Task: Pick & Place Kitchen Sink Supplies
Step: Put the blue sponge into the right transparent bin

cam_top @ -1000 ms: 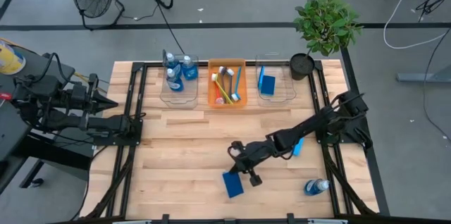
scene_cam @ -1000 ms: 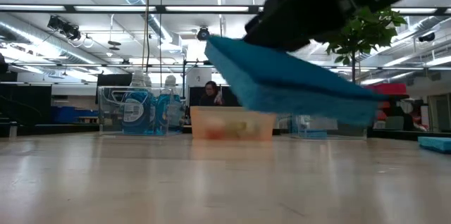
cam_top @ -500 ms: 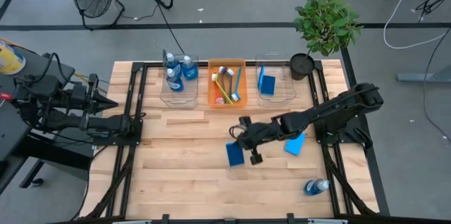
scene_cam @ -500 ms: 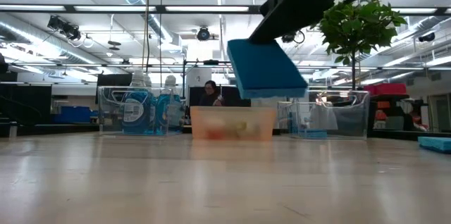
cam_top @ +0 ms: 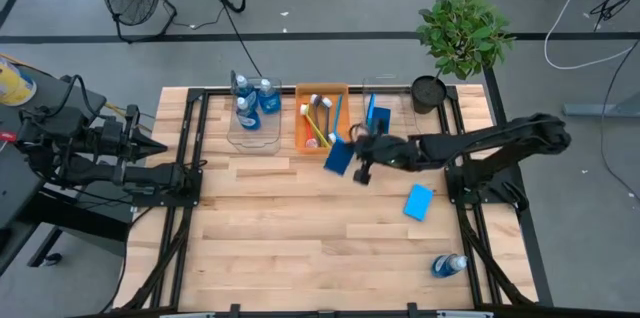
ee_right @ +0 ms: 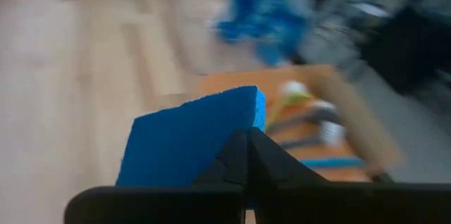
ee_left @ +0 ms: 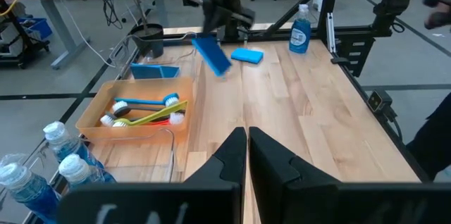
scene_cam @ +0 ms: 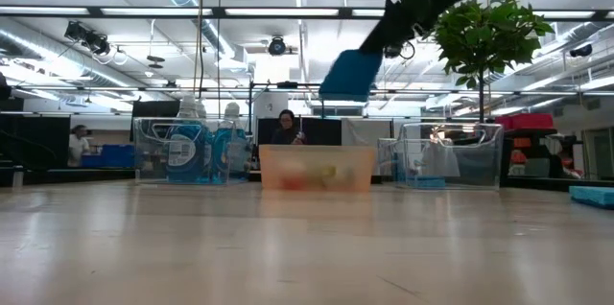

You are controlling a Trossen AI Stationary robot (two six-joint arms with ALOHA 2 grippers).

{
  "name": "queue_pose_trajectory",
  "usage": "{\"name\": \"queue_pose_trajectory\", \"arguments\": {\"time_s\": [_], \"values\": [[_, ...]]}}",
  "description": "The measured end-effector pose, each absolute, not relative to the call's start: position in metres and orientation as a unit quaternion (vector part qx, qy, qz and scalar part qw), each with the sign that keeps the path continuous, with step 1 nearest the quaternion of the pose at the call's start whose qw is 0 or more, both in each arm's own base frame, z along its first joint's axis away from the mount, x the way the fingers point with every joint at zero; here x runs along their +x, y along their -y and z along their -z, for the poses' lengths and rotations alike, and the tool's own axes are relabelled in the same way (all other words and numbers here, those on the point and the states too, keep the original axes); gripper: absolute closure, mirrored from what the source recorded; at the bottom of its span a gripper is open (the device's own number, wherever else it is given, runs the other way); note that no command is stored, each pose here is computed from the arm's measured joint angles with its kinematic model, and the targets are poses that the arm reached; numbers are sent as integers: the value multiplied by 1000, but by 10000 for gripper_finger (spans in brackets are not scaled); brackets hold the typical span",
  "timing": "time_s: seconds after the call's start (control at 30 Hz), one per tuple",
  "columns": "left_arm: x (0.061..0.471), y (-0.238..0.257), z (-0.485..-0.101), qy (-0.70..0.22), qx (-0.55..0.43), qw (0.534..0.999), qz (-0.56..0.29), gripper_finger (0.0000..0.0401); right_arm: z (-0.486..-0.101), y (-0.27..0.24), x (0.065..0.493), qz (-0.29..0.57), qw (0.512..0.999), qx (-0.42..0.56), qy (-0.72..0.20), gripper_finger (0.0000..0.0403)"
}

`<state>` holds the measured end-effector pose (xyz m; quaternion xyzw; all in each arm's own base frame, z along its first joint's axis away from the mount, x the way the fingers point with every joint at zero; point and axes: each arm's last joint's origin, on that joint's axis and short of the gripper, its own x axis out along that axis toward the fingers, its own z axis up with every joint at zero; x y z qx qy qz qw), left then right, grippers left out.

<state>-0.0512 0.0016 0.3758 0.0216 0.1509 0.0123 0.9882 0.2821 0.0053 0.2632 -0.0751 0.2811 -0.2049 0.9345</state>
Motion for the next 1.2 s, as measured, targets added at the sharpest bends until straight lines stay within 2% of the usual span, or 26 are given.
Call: {"name": "queue_pose_trajectory", "arguments": {"time_s": [0.33, 0.7, 0.9, 1.2], "values": [[-51, -2, -376, -151, 22, 988, -12, 378, -258, 26, 235, 406, 889, -2, -213, 403], [-51, -2, -376, -151, 22, 988, -12, 378, -235, 38, 206, 525, 835, 75, -144, 403], [-51, -2, -376, -151, 22, 988, -12, 378, -233, 45, 198, 589, 795, 123, -77, 403], [-51, -2, -376, -151, 22, 988, -12, 378, -216, 56, 184, 624, 764, 150, -58, 403]]}}
